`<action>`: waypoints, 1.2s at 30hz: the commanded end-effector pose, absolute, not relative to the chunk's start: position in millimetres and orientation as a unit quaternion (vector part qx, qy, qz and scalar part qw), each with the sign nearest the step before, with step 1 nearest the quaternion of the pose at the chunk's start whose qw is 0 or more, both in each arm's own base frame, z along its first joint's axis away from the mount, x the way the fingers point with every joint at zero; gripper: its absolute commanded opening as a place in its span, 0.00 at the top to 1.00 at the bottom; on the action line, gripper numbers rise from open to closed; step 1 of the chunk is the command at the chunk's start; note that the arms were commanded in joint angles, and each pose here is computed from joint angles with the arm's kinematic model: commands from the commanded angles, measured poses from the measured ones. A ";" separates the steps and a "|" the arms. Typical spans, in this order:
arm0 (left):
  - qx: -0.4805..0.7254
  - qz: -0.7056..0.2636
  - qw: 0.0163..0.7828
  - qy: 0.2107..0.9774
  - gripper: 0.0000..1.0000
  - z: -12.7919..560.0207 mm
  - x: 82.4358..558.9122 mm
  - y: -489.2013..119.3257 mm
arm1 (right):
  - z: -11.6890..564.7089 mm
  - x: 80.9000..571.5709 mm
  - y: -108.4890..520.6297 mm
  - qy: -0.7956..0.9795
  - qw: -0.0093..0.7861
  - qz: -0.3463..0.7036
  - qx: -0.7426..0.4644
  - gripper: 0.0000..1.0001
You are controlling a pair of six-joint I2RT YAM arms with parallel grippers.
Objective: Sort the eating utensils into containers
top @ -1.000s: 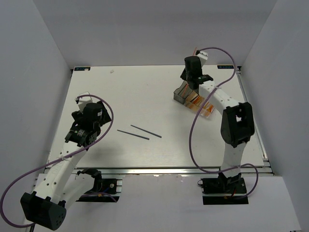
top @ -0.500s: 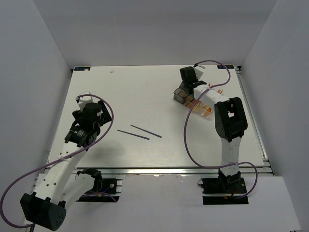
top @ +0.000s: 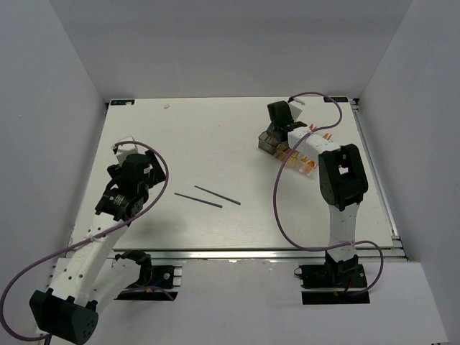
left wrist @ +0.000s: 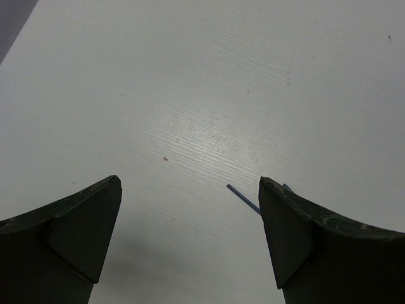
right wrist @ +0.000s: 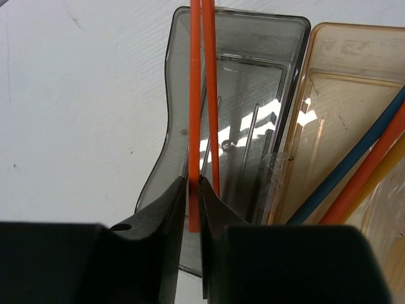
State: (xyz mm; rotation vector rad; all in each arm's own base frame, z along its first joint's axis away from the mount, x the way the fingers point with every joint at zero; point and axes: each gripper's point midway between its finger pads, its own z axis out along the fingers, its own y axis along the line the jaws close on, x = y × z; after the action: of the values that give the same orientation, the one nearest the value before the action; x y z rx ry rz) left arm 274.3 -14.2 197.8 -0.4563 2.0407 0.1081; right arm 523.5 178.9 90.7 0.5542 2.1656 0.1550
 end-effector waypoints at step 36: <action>-0.190 0.039 0.510 0.838 0.02 201.9 273.7 -13.8 | 117.8 508.0 103.3 0.866 0.439 0.089 0.221 0.33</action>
State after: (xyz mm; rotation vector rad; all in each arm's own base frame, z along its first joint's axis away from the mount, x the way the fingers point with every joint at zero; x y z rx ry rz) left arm 273.6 -14.0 199.6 -0.4575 2.0334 0.1030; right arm 495.4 110.5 113.9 0.5264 2.1781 0.1760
